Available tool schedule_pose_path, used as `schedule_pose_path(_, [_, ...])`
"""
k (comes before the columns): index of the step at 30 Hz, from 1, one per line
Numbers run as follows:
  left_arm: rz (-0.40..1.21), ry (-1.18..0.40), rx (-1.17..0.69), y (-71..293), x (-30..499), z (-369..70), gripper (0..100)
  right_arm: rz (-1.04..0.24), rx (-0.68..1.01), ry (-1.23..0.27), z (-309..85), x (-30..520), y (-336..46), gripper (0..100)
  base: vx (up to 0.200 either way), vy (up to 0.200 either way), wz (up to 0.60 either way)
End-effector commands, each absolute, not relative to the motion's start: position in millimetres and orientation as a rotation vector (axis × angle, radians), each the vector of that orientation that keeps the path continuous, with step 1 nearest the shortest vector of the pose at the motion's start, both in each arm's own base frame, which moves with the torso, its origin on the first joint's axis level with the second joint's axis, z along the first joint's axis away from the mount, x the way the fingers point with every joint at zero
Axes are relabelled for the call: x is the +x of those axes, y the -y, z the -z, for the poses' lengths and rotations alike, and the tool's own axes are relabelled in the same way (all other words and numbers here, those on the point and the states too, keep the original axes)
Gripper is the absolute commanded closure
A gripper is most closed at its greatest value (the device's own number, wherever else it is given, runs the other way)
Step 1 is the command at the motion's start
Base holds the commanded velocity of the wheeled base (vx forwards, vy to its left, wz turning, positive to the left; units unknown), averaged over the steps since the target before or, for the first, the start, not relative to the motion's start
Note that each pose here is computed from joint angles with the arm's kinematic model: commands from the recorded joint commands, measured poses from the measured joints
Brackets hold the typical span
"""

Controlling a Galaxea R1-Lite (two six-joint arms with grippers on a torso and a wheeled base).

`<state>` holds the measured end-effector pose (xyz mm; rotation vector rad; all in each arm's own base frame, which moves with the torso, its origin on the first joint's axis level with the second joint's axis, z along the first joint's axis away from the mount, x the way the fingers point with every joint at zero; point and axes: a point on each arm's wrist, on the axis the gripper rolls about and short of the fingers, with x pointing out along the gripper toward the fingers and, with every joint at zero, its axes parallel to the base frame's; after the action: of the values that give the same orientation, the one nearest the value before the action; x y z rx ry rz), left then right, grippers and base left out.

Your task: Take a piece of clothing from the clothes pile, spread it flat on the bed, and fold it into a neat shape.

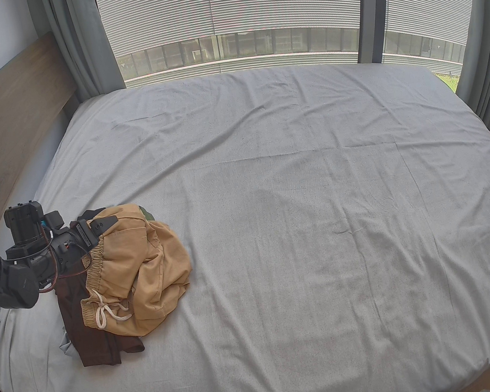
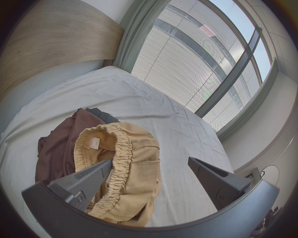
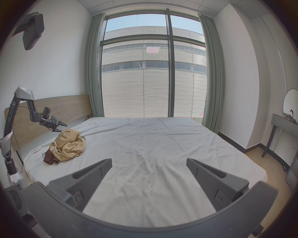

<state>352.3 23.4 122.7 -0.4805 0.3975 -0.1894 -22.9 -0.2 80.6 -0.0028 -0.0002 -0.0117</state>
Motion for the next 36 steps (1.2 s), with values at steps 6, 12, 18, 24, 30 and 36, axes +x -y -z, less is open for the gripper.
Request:
schedule_pose_path(6, [0.204, -0.402, -0.48, -19, 366, -113, 0, 0.012, -0.003, 0.0, -76, -23, 0, 0, 0.0, 0.0, 0.0])
schedule_pose_path(12, [0.211, -0.393, -0.481, -16, 372, -108, 0, 0.012, -0.003, 0.0, -76, -23, 0, 0, 0.0, 0.0, 0.0])
schedule_pose_path(18, [0.202, -0.371, -0.478, -17, 375, -105, 0, 0.012, -0.003, 0.0, -76, -23, 0, 0, 0.0, 0.0, 0.0])
schedule_pose_path(24, [0.205, -0.375, -0.476, -15, 374, -104, 100, 0.012, -0.003, 0.0, -76, -23, 0, 0, 0.0, 0.0, 0.0])
schedule_pose_path(30, [0.215, -0.378, -0.476, -11, 374, -104, 100, 0.012, -0.003, 0.0, -76, -23, 0, 0, 0.0, 0.0, 0.0])
schedule_pose_path(36, [0.256, -0.343, -0.518, 1, 368, -123, 100, 0.012, -0.003, 0.0, -76, -23, 0, 0, 0.0, 0.0, 0.0])
